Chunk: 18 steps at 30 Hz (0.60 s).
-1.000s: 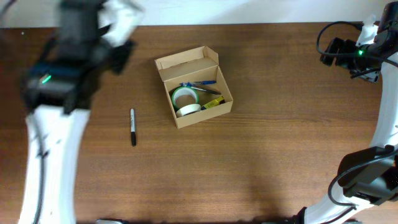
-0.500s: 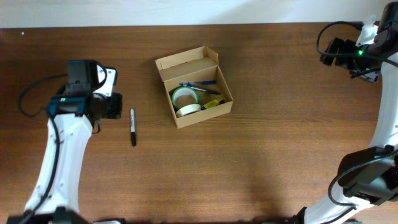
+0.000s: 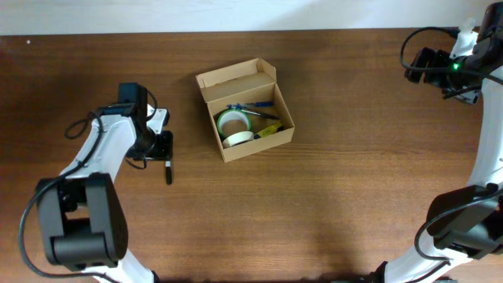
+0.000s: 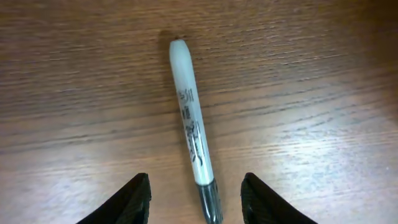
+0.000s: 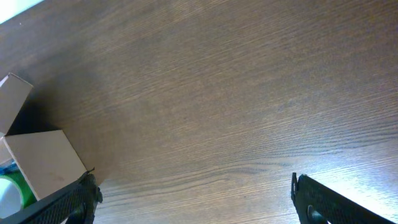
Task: Pack container
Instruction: 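Lower the left gripper onto the black Sharpie marker and grasp it, then carry the black marker over the box and drop it in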
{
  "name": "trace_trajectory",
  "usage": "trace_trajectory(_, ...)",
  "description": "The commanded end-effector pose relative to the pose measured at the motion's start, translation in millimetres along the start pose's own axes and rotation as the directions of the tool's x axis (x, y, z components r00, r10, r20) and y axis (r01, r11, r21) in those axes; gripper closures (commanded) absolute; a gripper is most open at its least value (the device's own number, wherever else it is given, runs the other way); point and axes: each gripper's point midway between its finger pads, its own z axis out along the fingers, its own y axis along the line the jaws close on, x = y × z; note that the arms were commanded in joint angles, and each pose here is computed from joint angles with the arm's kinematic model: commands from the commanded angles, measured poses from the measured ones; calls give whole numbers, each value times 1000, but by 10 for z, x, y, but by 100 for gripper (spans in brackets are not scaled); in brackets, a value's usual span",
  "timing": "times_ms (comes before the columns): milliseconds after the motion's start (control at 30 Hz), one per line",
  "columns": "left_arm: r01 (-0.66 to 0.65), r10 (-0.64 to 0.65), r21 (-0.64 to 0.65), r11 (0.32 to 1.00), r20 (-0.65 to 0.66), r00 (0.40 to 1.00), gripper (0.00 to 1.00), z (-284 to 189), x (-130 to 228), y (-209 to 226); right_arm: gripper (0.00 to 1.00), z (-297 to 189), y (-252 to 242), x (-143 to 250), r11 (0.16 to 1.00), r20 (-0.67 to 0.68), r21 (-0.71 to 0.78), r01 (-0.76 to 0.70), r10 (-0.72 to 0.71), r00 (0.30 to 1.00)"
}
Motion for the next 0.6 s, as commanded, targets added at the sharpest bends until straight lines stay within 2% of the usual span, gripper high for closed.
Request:
trace_trajectory(0, 6, -5, 23, 1000, -40, 999, 53, 174, 49, -36, 1, -68, 2, -21, 1000, 17, -4, -1, 1, 1000)
trace_trajectory(167, 9, -7, 25, 1000, -65, 998, 53, 351, 54, -20, 1, -68, 2, -21, 1000, 17, -4, -1, 1, 1000)
trace_trajectory(300, 11, -9, 27, 1000, -88, 996, 63, 465, 80, -10, 1, -68, 2, -21, 1000, 17, -4, -1, 1, 1000)
trace_trajectory(433, 11, -8, 27, 1000, -84, 996, 88, 490, 65, -6, 1, -68, 2, -21, 1000, 17, -4, -1, 1, 1000)
trace_trajectory(467, 10, -8, 26, 1000, -82, 997, 98, 489, 59, -4, 1, -68, 2, -21, 1000, 17, -4, -1, 1, 1000)
trace_trajectory(567, -14, 16, 21, 1000, -80, 997, 98, 482, 50, 4, 1, -68, 2, -21, 1000, 17, -4, -1, 1, 1000)
